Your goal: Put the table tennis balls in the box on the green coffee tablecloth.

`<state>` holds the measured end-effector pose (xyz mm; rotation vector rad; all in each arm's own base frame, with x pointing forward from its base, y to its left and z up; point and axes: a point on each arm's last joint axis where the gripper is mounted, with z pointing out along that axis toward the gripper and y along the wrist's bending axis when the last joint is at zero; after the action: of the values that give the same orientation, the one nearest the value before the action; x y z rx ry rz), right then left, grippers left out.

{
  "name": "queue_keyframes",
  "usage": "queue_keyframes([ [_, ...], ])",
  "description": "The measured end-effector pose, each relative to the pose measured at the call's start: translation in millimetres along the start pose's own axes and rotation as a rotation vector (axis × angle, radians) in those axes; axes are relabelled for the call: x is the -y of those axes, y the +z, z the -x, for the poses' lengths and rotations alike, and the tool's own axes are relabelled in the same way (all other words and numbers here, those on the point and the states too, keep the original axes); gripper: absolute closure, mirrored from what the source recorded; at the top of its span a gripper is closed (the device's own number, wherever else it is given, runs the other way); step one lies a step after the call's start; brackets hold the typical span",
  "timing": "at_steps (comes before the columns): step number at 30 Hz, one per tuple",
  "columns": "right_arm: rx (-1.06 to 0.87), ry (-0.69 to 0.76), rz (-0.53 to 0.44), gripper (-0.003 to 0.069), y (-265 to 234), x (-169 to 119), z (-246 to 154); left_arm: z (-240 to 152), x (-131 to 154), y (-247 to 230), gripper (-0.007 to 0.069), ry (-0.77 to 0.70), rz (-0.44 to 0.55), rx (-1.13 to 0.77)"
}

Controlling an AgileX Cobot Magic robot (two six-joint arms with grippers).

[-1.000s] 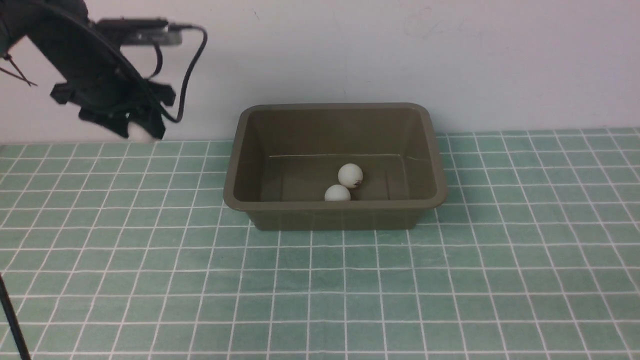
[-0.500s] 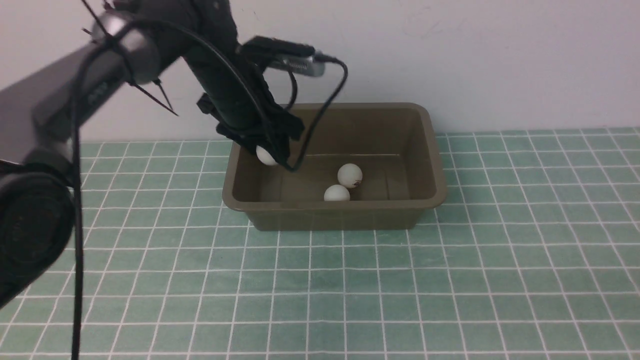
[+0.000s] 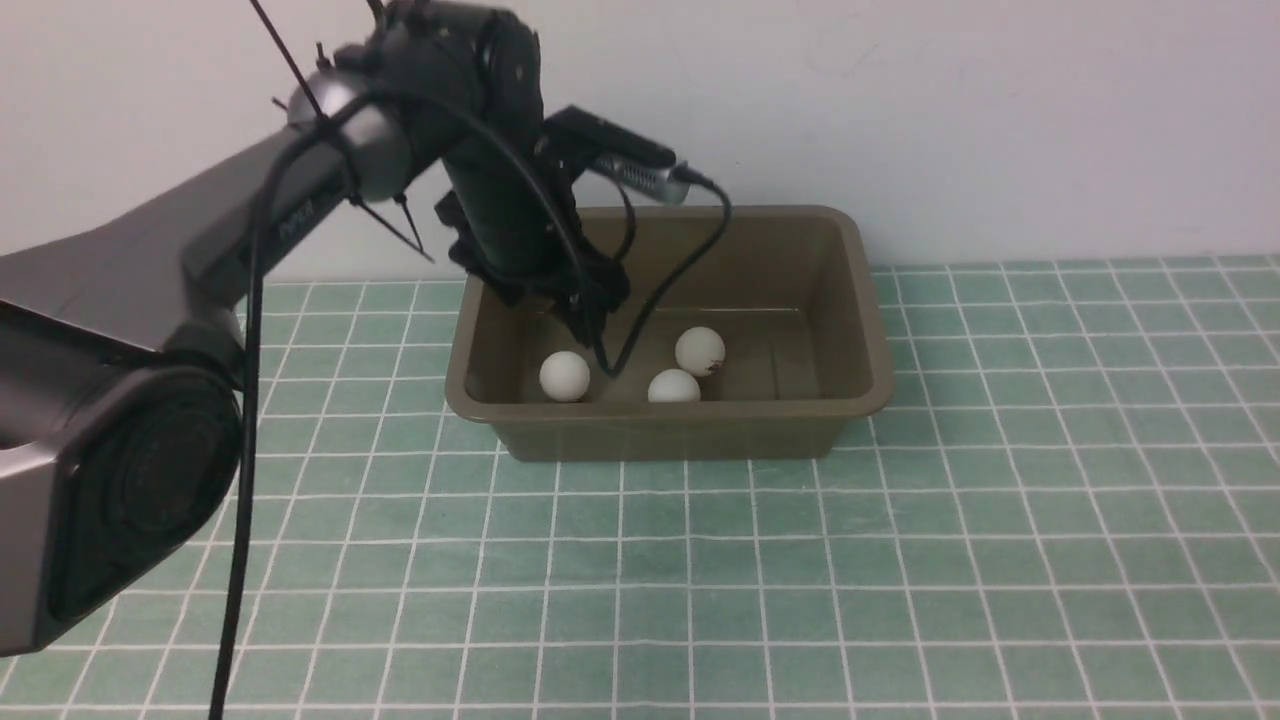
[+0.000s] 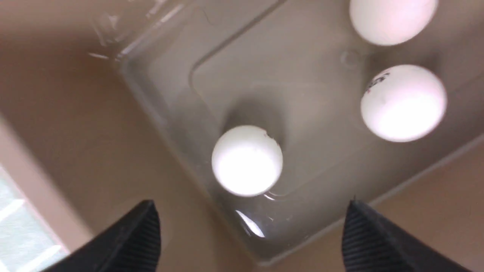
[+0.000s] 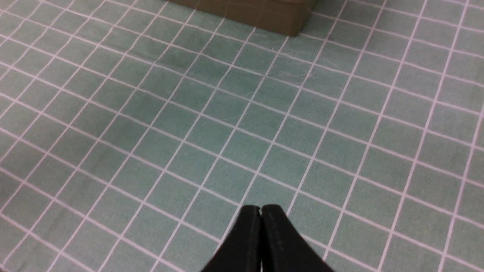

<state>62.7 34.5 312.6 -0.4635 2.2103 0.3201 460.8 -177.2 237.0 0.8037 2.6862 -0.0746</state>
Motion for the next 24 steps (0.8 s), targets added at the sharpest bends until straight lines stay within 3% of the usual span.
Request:
queue_keyframes([
  [3, 0.047, -0.029, -0.043, 0.0675, -0.2, 3.9, 4.3, 10.6, -2.3, -25.4, 0.0064, 0.003, 0.019, 0.052],
  [5, 0.097, -0.067, -0.094, 0.0675, -0.8, 8.2, 9.1, 16.8, -4.0, -49.3, 0.0137, -0.001, 0.044, 0.115],
  [9, 0.162, -0.151, -0.19, 0.0675, -2.8, 15.9, 15.8, 15.4, -2.8, -110.8, 0.047, -0.002, 0.077, 0.224],
  [11, 0.174, -0.186, -0.228, 0.0675, -3.7, 18.9, 17.5, 11.7, -1.3, -136.1, 0.0569, -0.003, 0.085, 0.265],
  [17, 0.172, -0.211, -0.257, 0.0675, -4.3, 21.2, 17.7, -9.5, 8.3, -218.2, 0.0629, -0.007, 0.088, 0.417],
  [24, 0.172, -0.212, -0.258, 0.0675, -4.3, 21.3, 17.7, -83.6, 27.4, -312.1, 0.0629, -0.004, 0.109, 0.534],
])
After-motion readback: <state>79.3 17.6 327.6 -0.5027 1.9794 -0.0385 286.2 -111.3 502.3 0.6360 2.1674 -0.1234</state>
